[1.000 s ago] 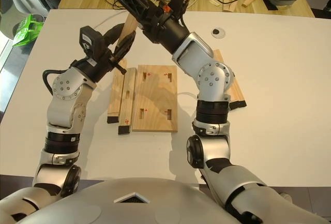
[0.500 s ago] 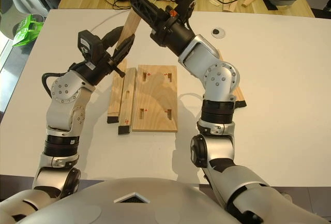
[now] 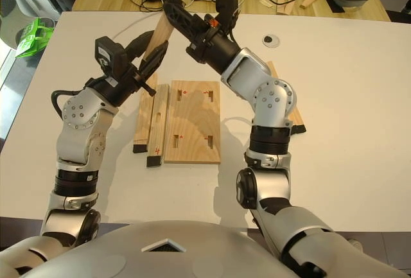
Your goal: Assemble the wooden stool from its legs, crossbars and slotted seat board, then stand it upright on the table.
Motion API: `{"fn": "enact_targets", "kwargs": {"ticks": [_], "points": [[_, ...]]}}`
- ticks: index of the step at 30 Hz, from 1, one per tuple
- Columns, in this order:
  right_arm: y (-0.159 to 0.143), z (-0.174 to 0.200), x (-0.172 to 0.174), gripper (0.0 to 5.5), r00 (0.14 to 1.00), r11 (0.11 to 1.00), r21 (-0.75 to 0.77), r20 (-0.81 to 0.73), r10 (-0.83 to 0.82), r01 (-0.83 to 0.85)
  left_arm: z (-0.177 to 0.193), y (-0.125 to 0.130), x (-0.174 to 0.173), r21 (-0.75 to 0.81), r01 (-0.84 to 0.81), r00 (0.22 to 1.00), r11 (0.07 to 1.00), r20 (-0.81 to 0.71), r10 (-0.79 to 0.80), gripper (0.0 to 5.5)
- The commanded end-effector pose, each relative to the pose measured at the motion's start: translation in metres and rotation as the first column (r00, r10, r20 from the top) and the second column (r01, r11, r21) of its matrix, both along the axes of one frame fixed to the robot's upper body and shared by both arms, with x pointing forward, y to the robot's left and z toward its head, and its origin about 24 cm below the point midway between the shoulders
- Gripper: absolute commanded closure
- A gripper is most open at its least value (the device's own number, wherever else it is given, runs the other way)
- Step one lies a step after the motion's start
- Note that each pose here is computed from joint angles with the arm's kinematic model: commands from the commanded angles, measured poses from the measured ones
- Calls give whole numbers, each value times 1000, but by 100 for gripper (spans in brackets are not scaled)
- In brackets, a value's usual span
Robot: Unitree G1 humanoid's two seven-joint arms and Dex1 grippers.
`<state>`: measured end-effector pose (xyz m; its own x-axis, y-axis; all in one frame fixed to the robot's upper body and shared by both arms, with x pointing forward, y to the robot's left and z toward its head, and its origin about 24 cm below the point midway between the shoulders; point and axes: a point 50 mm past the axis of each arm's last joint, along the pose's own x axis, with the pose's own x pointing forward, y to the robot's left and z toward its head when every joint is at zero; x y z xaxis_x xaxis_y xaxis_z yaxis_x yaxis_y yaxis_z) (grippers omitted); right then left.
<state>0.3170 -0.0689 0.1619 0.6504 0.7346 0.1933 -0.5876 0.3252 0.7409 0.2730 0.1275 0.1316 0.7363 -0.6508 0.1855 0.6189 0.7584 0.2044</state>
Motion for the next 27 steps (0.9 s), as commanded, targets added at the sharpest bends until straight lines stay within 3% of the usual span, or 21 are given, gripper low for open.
{"fn": "enact_targets", "kwargs": {"ticks": [1,4,8,13,16,22,24,27], "points": [[-3,0,1,512,999,999,11,-2,-45,45,7,-3,-1,-2,13,999,1000,36,-12,339],[-12,4,4,512,992,992,34,19,-123,122,9,-2,-1,5,3,999,1000,51,-3,291],[-60,23,6,512,921,932,20,141,-362,363,-3,22,3,68,-118,992,991,56,115,227],[-102,26,0,512,832,845,-43,209,-514,533,-5,31,2,104,-174,981,979,102,163,145],[-122,14,-16,512,821,795,-254,334,-462,551,-9,54,7,81,-357,932,931,102,349,100],[-156,-8,-46,512,845,656,-544,431,-318,524,-18,66,5,83,-438,899,895,62,434,98],[-170,-8,-51,512,849,637,-568,422,-318,521,-20,65,4,81,-447,894,891,53,444,98],[-200,-3,-52,512,836,691,-471,327,-440,548,-24,66,1,79,-460,888,884,38,459,98]]}}
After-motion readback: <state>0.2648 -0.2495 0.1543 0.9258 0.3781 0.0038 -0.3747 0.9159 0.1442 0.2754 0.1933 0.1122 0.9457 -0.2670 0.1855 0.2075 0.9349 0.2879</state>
